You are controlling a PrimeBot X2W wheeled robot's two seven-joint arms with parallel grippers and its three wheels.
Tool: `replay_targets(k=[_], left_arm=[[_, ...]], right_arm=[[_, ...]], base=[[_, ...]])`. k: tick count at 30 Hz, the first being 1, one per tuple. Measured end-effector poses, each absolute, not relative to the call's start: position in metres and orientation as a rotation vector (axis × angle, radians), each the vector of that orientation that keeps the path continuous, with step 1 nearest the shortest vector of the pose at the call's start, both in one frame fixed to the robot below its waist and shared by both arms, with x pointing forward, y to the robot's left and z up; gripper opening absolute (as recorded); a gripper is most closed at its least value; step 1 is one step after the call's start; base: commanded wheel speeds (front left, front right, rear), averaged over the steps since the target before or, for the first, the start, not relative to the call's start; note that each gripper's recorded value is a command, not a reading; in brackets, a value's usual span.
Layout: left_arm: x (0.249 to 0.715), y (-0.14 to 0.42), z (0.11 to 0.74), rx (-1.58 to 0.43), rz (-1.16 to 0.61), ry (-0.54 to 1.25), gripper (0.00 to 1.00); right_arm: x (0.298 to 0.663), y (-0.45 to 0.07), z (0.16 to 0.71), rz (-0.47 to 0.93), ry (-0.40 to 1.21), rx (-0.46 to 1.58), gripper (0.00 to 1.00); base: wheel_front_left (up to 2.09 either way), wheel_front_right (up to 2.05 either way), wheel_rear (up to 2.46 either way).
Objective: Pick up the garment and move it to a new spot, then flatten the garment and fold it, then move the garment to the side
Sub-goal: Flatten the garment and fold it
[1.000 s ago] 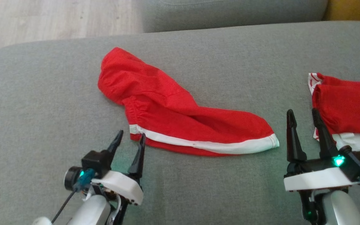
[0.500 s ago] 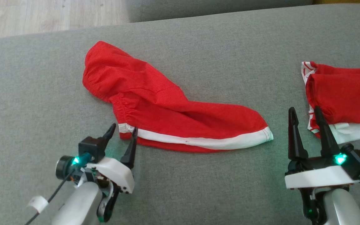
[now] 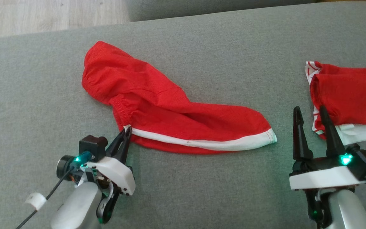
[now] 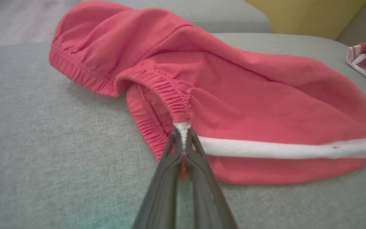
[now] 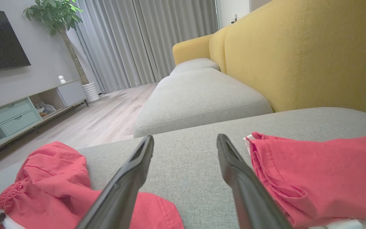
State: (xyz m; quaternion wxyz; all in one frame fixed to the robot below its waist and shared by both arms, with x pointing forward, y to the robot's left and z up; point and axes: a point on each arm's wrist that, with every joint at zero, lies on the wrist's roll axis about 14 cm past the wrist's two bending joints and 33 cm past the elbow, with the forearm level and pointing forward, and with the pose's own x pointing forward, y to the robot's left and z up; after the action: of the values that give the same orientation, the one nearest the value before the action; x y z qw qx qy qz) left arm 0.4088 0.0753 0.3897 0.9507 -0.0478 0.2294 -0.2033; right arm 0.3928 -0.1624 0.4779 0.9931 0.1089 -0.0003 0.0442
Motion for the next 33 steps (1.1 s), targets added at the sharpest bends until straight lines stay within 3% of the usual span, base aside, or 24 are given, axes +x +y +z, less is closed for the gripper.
replay_targets(k=[9, 24, 33], left_arm=[[0.412, 0.073, 0.411, -0.111, -0.418, 0.379, 0.00], [0.395, 0.082, 0.433, -0.125, -0.385, 0.309, 0.00], [0.392, 0.084, 0.434, -0.127, -0.382, 0.309, 0.00]], right_arm=[[0.386, -0.155, 0.460, 0.103, 0.061, 0.223, 1.00], [0.358, -0.139, 0.386, 0.140, 0.348, 0.198, 1.00], [0.371, -0.119, 0.379, 0.205, 0.393, 0.180, 1.00]], base=[[0.00, 0.00, 0.00], [0.00, 0.00, 0.00], [0.00, 0.00, 0.00]])
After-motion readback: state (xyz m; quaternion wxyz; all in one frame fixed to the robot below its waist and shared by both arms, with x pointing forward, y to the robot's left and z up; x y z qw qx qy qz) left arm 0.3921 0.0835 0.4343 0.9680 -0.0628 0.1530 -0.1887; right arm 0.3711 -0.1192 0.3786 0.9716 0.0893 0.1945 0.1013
